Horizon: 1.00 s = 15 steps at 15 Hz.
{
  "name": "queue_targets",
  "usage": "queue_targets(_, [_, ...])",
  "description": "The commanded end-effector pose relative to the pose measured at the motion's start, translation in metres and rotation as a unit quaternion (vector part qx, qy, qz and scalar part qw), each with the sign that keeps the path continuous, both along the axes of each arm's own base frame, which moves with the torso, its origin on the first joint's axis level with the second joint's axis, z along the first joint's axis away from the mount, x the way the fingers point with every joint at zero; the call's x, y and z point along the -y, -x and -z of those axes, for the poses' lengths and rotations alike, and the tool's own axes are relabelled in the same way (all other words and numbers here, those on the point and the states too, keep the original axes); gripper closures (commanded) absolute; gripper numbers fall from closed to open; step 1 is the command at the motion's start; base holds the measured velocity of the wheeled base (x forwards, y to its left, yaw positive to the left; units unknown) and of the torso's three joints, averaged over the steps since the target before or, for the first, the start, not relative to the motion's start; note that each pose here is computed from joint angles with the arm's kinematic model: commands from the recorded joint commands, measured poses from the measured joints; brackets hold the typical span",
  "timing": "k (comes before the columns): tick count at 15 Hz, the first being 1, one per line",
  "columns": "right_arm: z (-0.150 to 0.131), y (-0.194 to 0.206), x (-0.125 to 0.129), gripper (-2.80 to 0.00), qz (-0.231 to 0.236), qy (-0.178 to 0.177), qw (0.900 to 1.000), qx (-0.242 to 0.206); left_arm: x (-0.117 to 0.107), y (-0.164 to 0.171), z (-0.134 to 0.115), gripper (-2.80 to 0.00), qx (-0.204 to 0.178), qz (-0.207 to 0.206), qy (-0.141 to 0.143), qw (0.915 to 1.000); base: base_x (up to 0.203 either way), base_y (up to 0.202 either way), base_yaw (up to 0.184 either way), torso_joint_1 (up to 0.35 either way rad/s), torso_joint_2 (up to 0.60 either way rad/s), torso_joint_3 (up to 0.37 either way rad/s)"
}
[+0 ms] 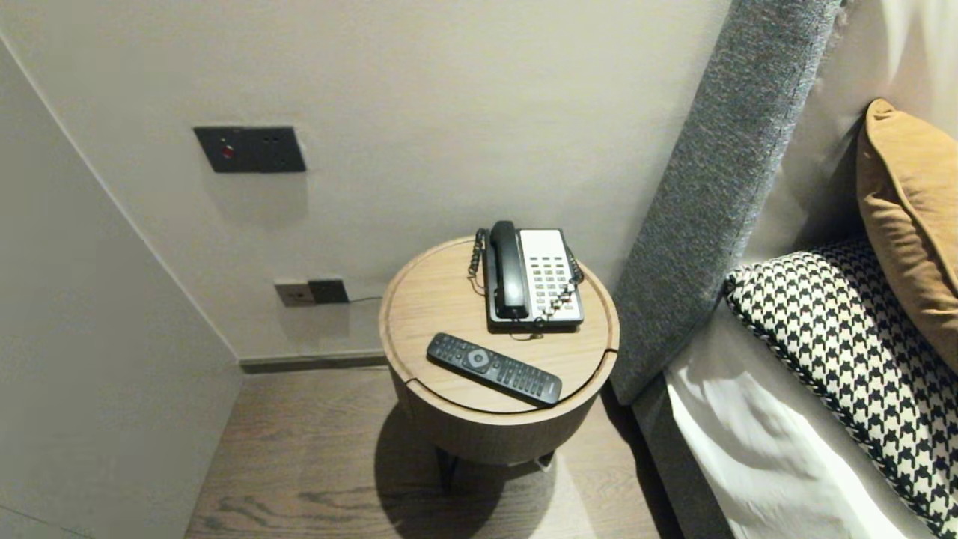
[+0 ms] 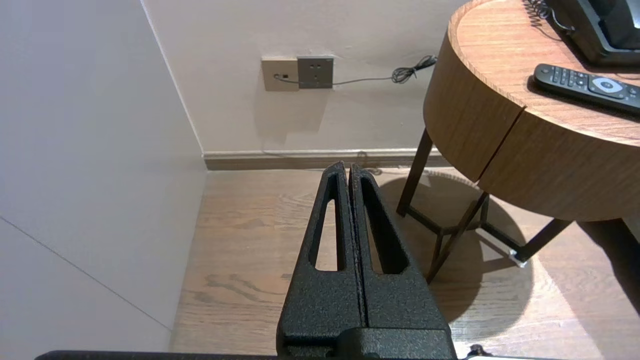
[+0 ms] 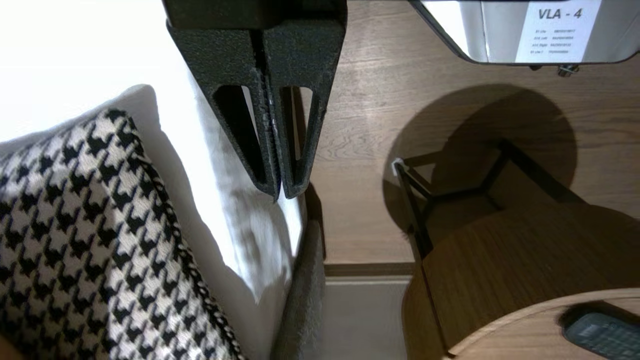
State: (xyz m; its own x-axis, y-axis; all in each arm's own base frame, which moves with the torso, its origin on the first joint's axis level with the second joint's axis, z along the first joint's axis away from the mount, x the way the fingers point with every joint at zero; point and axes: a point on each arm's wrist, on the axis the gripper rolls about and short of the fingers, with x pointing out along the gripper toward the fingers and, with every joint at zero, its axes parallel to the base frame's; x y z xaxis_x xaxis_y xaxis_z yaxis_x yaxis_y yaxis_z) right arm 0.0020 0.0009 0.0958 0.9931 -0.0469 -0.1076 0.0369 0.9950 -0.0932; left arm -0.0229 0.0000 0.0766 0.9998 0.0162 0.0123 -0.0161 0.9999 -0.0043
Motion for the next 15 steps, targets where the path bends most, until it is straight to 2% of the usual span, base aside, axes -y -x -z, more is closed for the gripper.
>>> queue_targets(1, [0.008, 0.003, 0.000, 0.00, -0.017, 0.001, 1.000, 0.000, 0.000, 0.000, 0.000, 0.00, 0.001, 0.000, 0.000, 1.0000, 0.000, 0.000, 0.000, 0.000, 0.00, 0.000])
queue_targets(9, [0.020, 0.016, 0.000, 0.00, -0.020, -0.002, 0.999, 0.036, 0.000, 0.000, 0.000, 0.00, 0.000, 0.000, 0.000, 1.0000, 0.000, 0.000, 0.000, 0.000, 0.00, 0.000])
queue_targets(13, [0.021, 0.022, 0.000, 0.00, -0.024, 0.002, 0.997, 0.076, 0.000, 0.000, 0.000, 0.00, 0.000, 0.000, 0.000, 1.0000, 0.000, 0.000, 0.000, 0.000, 0.00, 0.000])
queue_targets(15, [0.022, 0.022, 0.000, 0.00, -0.023, -0.002, 0.997, 0.077, 0.000, 0.000, 0.000, 0.00, 0.001, 0.000, 0.000, 1.0000, 0.000, 0.000, 0.000, 0.000, 0.00, 0.000])
